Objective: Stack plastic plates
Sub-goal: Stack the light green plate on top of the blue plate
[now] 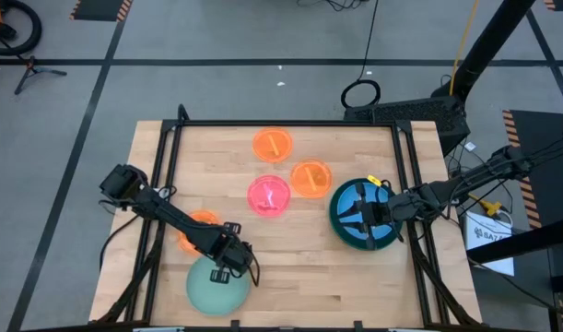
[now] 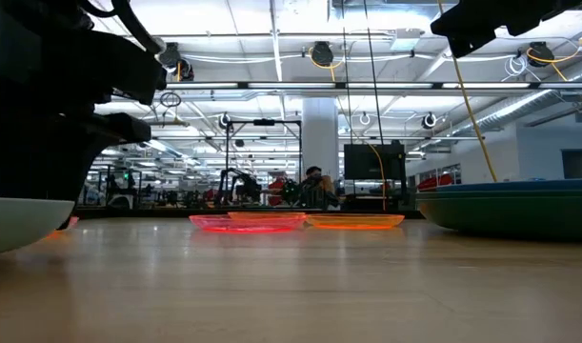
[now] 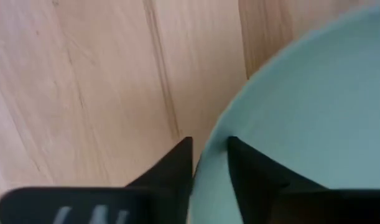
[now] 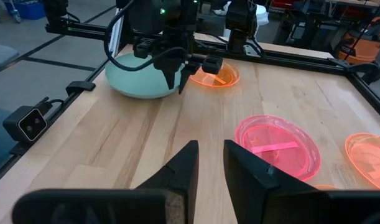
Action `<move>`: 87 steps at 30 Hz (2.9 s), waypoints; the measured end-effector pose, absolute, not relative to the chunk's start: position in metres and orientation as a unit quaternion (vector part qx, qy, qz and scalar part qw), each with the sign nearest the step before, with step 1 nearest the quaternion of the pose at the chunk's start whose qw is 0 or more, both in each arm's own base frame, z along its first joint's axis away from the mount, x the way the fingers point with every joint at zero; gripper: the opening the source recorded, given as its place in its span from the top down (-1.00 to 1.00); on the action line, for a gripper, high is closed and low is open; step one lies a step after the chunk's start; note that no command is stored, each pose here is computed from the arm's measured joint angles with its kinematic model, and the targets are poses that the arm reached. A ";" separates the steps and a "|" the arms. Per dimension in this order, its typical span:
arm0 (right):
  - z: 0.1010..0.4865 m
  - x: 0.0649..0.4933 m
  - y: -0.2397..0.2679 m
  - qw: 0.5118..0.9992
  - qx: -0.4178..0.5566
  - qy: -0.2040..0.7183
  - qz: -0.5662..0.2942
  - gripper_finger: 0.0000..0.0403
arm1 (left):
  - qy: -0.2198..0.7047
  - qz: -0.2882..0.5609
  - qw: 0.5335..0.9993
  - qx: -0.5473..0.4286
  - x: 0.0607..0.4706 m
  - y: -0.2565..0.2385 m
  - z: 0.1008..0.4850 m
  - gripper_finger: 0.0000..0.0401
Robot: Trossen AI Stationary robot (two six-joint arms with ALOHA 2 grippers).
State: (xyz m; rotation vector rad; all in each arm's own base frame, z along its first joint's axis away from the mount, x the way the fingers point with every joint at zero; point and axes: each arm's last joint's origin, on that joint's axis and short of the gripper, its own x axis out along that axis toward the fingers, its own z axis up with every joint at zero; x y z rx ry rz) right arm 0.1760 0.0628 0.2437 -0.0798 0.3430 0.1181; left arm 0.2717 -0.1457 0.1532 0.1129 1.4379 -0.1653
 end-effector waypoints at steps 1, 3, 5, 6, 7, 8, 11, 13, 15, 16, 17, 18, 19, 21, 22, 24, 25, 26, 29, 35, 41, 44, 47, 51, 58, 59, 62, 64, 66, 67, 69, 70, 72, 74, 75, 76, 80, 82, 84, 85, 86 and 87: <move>0.244 0.176 0.063 0.983 -0.040 0.171 0.059 0.65 | 0.657 -0.075 0.748 0.051 0.272 -0.146 0.153 0.62; 0.244 0.176 0.063 0.983 -0.040 0.171 0.059 0.65 | 0.656 -0.072 0.750 0.046 0.272 -0.145 0.155 0.78; 0.244 0.176 0.063 0.983 -0.040 0.171 0.059 0.65 | 0.653 -0.072 0.753 0.038 0.272 -0.144 0.159 0.91; 0.244 0.176 0.063 0.983 -0.040 0.171 0.059 0.65 | 0.651 -0.071 0.755 0.034 0.271 -0.143 0.162 0.94; 0.244 0.176 0.063 0.983 -0.039 0.170 0.058 0.65 | 0.648 -0.067 0.758 0.033 0.270 -0.142 0.166 0.94; 0.244 0.176 0.063 0.983 -0.040 0.170 0.058 0.65 | 0.643 -0.057 0.762 0.036 0.269 -0.140 0.170 0.95; 0.244 0.176 0.063 0.983 -0.040 0.170 0.058 0.65 | 0.619 -0.027 0.783 0.055 0.262 -0.133 0.189 0.95; 0.244 0.176 0.063 0.983 -0.038 0.171 0.057 0.65 | 0.602 -0.004 0.796 0.063 0.255 -0.127 0.203 0.95; 0.244 0.176 0.062 0.983 -0.036 0.170 0.054 0.65 | 0.578 0.021 0.812 0.071 0.248 -0.121 0.218 0.95; 0.244 0.176 0.062 0.983 -0.036 0.170 0.053 0.65 | 0.563 0.035 0.822 0.075 0.245 -0.119 0.226 0.95; 0.244 0.176 0.062 0.984 -0.037 0.170 0.049 0.65 | 0.543 0.054 0.834 0.080 0.241 -0.115 0.234 0.95; 0.244 0.176 0.062 0.984 -0.038 0.169 0.041 0.65 | 0.519 0.078 0.847 0.086 0.239 -0.112 0.242 0.95; 0.244 0.177 0.061 0.984 -0.036 0.168 0.037 0.65 | 0.494 0.102 0.859 0.092 0.236 -0.110 0.249 0.95; 0.244 0.177 0.061 0.985 -0.029 0.167 0.022 0.65 | 0.436 0.153 0.881 0.102 0.233 -0.104 0.263 0.95; 0.244 0.178 0.061 0.986 -0.025 0.165 0.013 0.65 | 0.410 0.172 0.889 0.107 0.232 -0.102 0.268 0.95; 0.243 0.179 0.061 0.986 -0.014 0.168 0.005 0.65 | 0.372 0.193 0.899 0.125 0.233 -0.101 0.276 0.95; 0.241 0.180 0.061 0.985 -0.010 0.170 0.000 0.65 | 0.361 0.194 0.901 0.139 0.234 -0.101 0.278 0.95; 0.240 0.181 0.061 0.985 -0.006 0.172 -0.004 0.65 | 0.350 0.188 0.905 0.153 0.237 -0.102 0.280 0.95; 0.235 0.186 0.063 0.983 0.002 0.183 -0.008 0.65 | 0.317 0.165 0.913 0.197 0.245 -0.105 0.287 0.95; 0.221 0.199 0.068 0.978 0.025 0.205 -0.021 0.65 | 0.266 0.164 0.922 0.229 0.259 -0.100 0.300 0.95; 0.222 0.203 0.078 0.984 0.044 0.171 -0.040 0.65 | 0.249 0.262 0.914 0.183 0.267 -0.077 0.301 0.95; 0.223 0.206 0.085 0.987 0.028 0.143 -0.068 0.65 | 0.255 0.291 0.908 0.160 0.271 -0.067 0.297 0.95; 0.219 0.212 0.091 0.984 0.010 0.116 -0.132 0.65 | 0.258 0.297 0.905 0.163 0.272 -0.061 0.297 0.95; 0.207 0.224 0.095 0.975 0.006 0.096 -0.200 0.65 | 0.271 0.306 0.896 0.176 0.275 -0.054 0.295 0.95; 0.195 0.242 0.098 0.968 0.015 0.057 -0.243 0.65 | 0.277 0.324 0.890 0.163 0.275 -0.044 0.293 0.95; 0.196 0.244 0.098 0.965 0.017 0.052 -0.255 0.65 | 0.273 0.330 0.890 0.156 0.275 -0.043 0.294 0.95; 0.201 0.253 0.097 0.962 0.012 0.048 -0.268 0.64 | 0.273 0.353 0.881 0.158 0.274 -0.041 0.293 0.95; 0.209 0.261 0.100 0.962 0.001 0.045 -0.268 0.60 | 0.272 0.361 0.878 0.157 0.273 -0.040 0.293 0.95; 0.216 0.269 0.102 0.961 -0.019 0.047 -0.271 0.54 | 0.269 0.366 0.878 0.154 0.274 -0.039 0.293 0.95; 0.220 0.272 0.103 0.960 -0.030 0.051 -0.275 0.51 | 0.269 0.366 0.878 0.153 0.274 -0.039 0.293 0.95; 0.228 0.278 0.104 0.952 -0.052 0.062 -0.295 0.43 | 0.267 0.370 0.876 0.154 0.273 -0.039 0.293 0.95; 0.232 0.281 0.105 0.947 -0.059 0.066 -0.308 0.40 | 0.265 0.376 0.874 0.154 0.273 -0.039 0.294 0.95; 0.240 0.285 0.106 0.938 -0.064 0.071 -0.332 0.33 | 0.259 0.385 0.873 0.150 0.273 -0.038 0.294 0.95; 0.247 0.288 0.106 0.932 -0.060 0.074 -0.350 0.27 | 0.253 0.388 0.874 0.146 0.274 -0.038 0.295 0.95; 0.250 0.289 0.105 0.931 -0.055 0.075 -0.353 0.25 | 0.249 0.389 0.876 0.142 0.274 -0.038 0.295 0.95; 0.252 0.291 0.104 0.930 -0.051 0.078 -0.357 0.23 | 0.244 0.390 0.877 0.138 0.275 -0.039 0.296 0.95; 0.255 0.295 0.096 0.923 -0.043 0.080 -0.373 0.21 | 0.232 0.390 0.881 0.130 0.276 -0.040 0.298 0.95; 0.255 0.295 0.093 0.919 -0.030 0.073 -0.386 0.23 | 0.232 0.389 0.882 0.131 0.276 -0.041 0.298 0.95; 0.255 0.296 0.090 0.917 -0.027 0.072 -0.390 0.25 | 0.231 0.388 0.882 0.131 0.276 -0.041 0.298 0.95; 0.255 0.296 0.089 0.917 -0.025 0.071 -0.393 0.26 | 0.230 0.388 0.883 0.130 0.276 -0.042 0.298 0.95; 0.255 0.297 0.087 0.916 -0.021 0.070 -0.395 0.28 | 0.229 0.389 0.883 0.129 0.276 -0.042 0.299 0.95; 0.254 0.297 0.085 0.914 -0.017 0.069 -0.398 0.29 | 0.226 0.389 0.884 0.127 0.276 -0.042 0.299 0.95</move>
